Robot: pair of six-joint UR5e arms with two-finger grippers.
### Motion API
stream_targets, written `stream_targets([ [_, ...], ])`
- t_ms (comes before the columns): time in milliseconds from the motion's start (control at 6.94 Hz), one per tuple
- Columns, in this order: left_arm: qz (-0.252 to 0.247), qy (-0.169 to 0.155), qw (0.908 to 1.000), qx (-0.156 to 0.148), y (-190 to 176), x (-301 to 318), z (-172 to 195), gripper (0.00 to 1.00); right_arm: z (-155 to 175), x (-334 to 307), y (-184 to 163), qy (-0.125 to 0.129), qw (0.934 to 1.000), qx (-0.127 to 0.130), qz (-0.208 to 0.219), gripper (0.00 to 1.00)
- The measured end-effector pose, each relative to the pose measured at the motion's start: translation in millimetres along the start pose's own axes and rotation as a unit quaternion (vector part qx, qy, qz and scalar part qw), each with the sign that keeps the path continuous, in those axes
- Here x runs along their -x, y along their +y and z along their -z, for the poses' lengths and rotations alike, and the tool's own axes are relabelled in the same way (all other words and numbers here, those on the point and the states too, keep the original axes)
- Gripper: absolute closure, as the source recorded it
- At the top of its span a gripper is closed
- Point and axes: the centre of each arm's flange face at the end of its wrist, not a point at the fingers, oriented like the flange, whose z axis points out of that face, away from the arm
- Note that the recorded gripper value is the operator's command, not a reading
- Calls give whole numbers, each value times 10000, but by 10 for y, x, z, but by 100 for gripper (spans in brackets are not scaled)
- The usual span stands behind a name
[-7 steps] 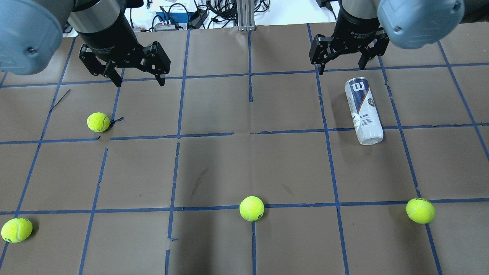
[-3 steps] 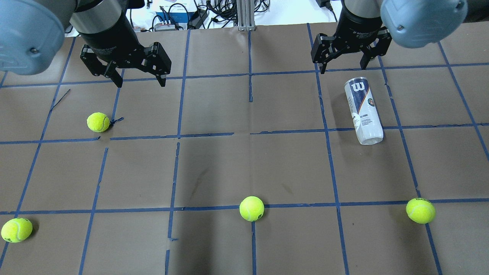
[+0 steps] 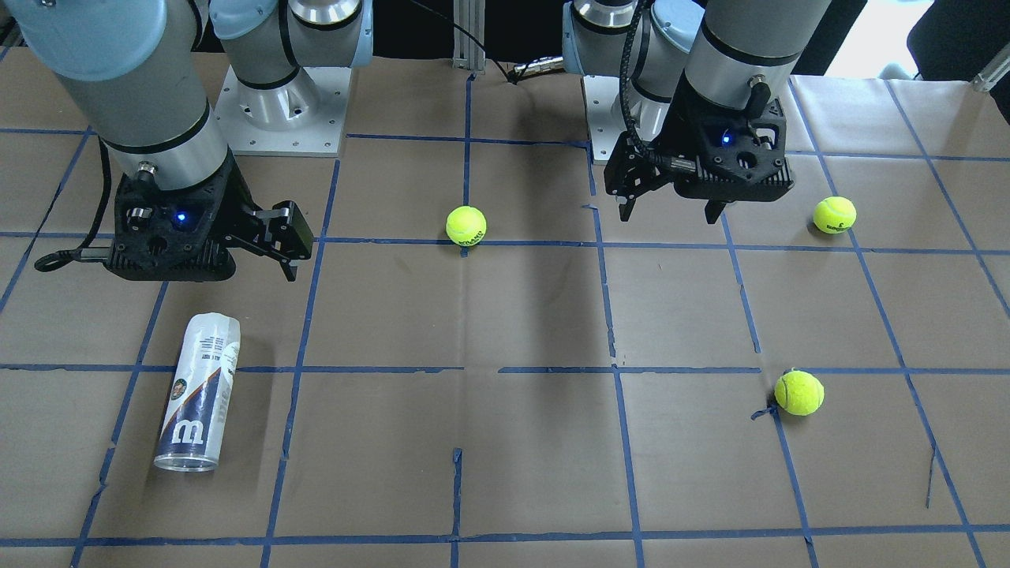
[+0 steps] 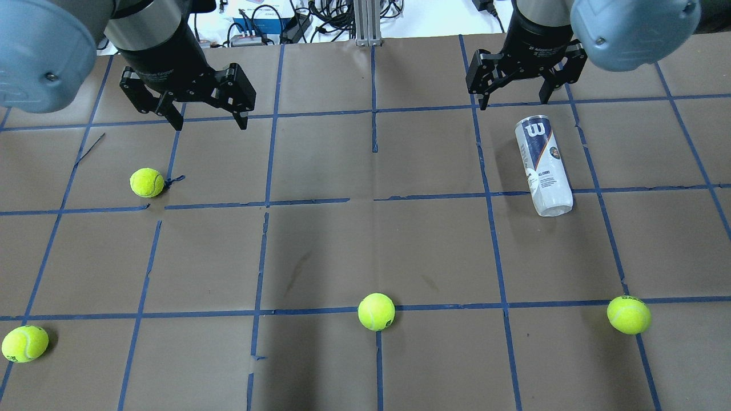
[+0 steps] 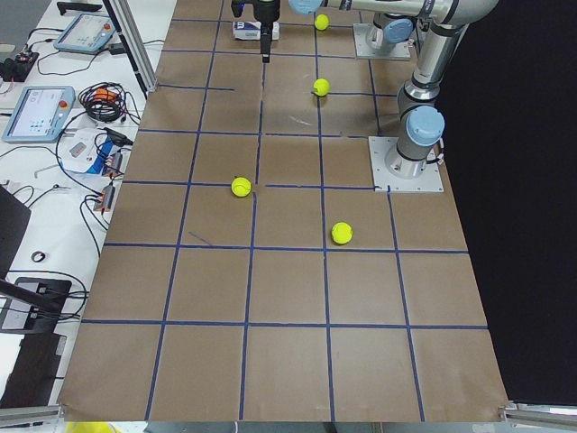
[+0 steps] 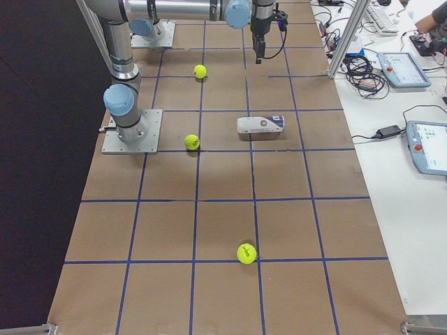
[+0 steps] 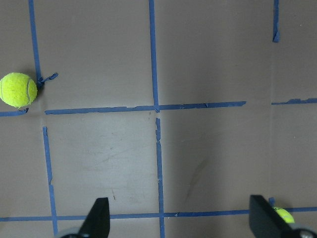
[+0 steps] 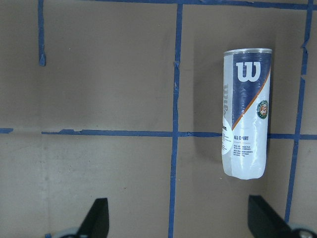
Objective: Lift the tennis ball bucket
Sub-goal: 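Lower the right gripper onto the Wilson tennis ball can and grasp it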
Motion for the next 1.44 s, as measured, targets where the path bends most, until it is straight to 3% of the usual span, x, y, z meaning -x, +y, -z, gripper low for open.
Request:
stream_targets([
  [865,6,-7,10000,-29,8,6,29,0,-134,-226,-42,51,10000,62,26,0],
  [1441,12,0,10000,-13,19,6,14,0,-1095,-1044,-290,36,9993,239,290,0],
])
